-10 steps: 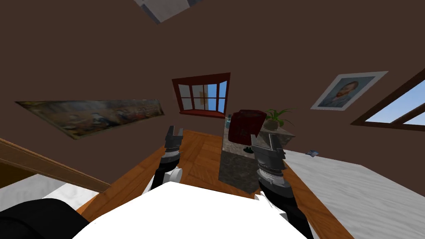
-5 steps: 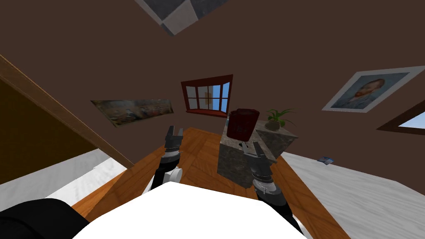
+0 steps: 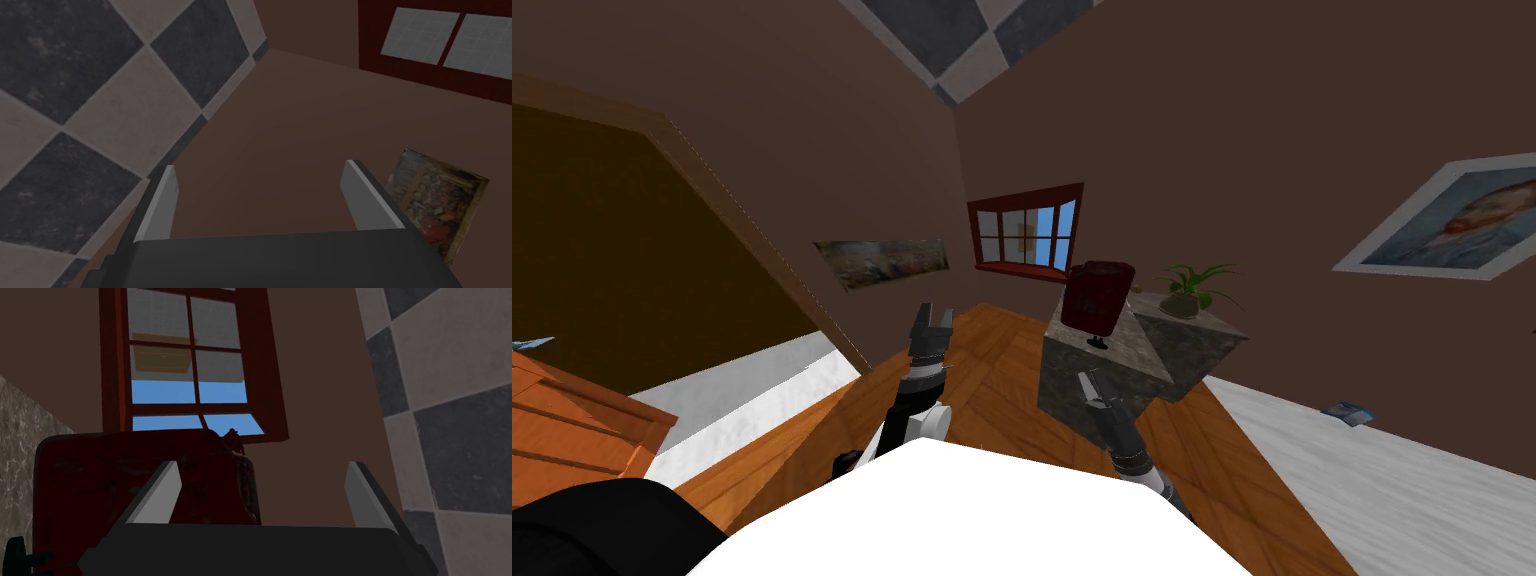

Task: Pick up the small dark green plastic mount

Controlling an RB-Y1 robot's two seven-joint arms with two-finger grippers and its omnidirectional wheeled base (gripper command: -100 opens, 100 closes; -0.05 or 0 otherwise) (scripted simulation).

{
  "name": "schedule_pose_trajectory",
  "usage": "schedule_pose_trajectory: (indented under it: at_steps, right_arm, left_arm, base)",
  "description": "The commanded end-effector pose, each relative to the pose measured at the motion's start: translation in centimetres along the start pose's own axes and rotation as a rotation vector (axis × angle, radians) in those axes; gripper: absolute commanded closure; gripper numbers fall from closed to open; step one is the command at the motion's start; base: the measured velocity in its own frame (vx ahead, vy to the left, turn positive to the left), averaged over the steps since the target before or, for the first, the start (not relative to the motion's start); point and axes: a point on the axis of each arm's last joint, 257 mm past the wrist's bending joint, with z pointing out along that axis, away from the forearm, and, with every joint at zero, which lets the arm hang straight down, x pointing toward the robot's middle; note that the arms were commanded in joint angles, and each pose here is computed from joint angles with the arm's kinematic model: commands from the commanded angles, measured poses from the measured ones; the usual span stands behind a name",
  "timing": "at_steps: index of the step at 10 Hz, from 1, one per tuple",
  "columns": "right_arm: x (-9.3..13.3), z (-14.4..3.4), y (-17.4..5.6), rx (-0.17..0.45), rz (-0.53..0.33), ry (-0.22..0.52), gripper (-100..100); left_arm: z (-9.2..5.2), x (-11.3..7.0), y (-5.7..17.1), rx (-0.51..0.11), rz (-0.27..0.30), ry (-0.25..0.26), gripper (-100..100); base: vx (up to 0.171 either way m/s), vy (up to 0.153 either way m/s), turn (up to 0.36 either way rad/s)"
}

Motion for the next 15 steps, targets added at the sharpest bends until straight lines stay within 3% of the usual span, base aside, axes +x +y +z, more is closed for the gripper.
schedule_pose_trajectory:
  at_steps: [1, 3, 4, 5, 6, 7, 8, 9, 10, 11, 12, 13, 14, 15]
  right_arm:
    - [0.6, -1.2, -0.8, 0.038, 0.000, 0.027, -100]
    - [3.0, -5.3, -4.7, 0.178, 0.003, 0.113, -100]
    - [3.2, -5.8, -5.0, 0.190, -0.002, 0.133, -100]
    - [4.2, -8.2, -6.5, 0.257, -0.003, 0.180, -100]
    - [4.3, -8.6, -6.9, 0.270, -0.005, 0.189, -100]
    - [5.2, -11.6, -8.6, 0.349, -0.005, 0.236, -100]
    - [5.2, -11.8, -8.7, 0.353, -0.008, 0.248, -100]
    - [6.0, -14.7, -9.9, 0.424, -0.009, 0.293, -100]
    - [6.0, -15.3, -10.2, 0.438, -0.013, 0.309, -100]
    - [6.5, -18.6, -11.3, 0.514, -0.016, 0.357, -100]
    - [6.4, -19.1, -11.4, 0.524, -0.020, 0.373, -100]
    - [6.8, -22.6, -12.4, 0.602, -0.023, 0.417, -100]
    - [6.6, -23.1, -12.4, 0.610, -0.029, 0.439, -100]
    - [6.7, -26.7, -13.1, 0.687, -0.033, 0.479, -100]
  left_arm:
    - [0.0, 0.0, 0.0, 0.000, 0.000, 0.000, 0]
    - [0.0, 0.0, 0.0, 0.000, 0.000, 0.000, 0]
    - [0.0, 0.0, 0.0, 0.000, 0.000, 0.000, 0]
    - [0.0, 0.0, 0.0, 0.000, 0.000, 0.000, 0]
    - [0.0, 0.0, 0.0, 0.000, 0.000, 0.000, 0]
    - [0.0, 0.0, 0.0, 0.000, 0.000, 0.000, 0]
    - [0.0, 0.0, 0.0, 0.000, 0.000, 0.000, 0]
    - [0.0, 0.0, 0.0, 0.000, 0.000, 0.000, 0]
    - [0.0, 0.0, 0.0, 0.000, 0.000, 0.000, 0]
    - [0.0, 0.0, 0.0, 0.000, 0.000, 0.000, 0]
    - [0.0, 0.0, 0.0, 0.000, 0.000, 0.000, 0]
    - [0.0, 0.0, 0.0, 0.000, 0.000, 0.000, 0]
    - [0.0, 0.0, 0.0, 0.000, 0.000, 0.000, 0]
    - [0.0, 0.0, 0.0, 0.000, 0.000, 0.000, 0]
  base:
    - [-0.089, -0.051, 0.156]
    - [-0.116, -0.068, 0.323]
    - [-0.125, -0.066, 0.106]
    - [-0.108, -0.048, 0.195]
    - [-0.080, -0.035, 0.120]
    - [-0.065, -0.032, 0.281]
    - [-0.060, -0.023, 0.103]
    - [-0.074, -0.013, 0.184]
    - [-0.072, -0.016, 0.122]
    - [-0.072, -0.010, 0.243]
    - [-0.052, -0.010, 0.182]
    - [-0.050, -0.014, 0.246]
    - [-0.039, -0.012, 0.131]
    - [-0.032, 0.008, 0.272]
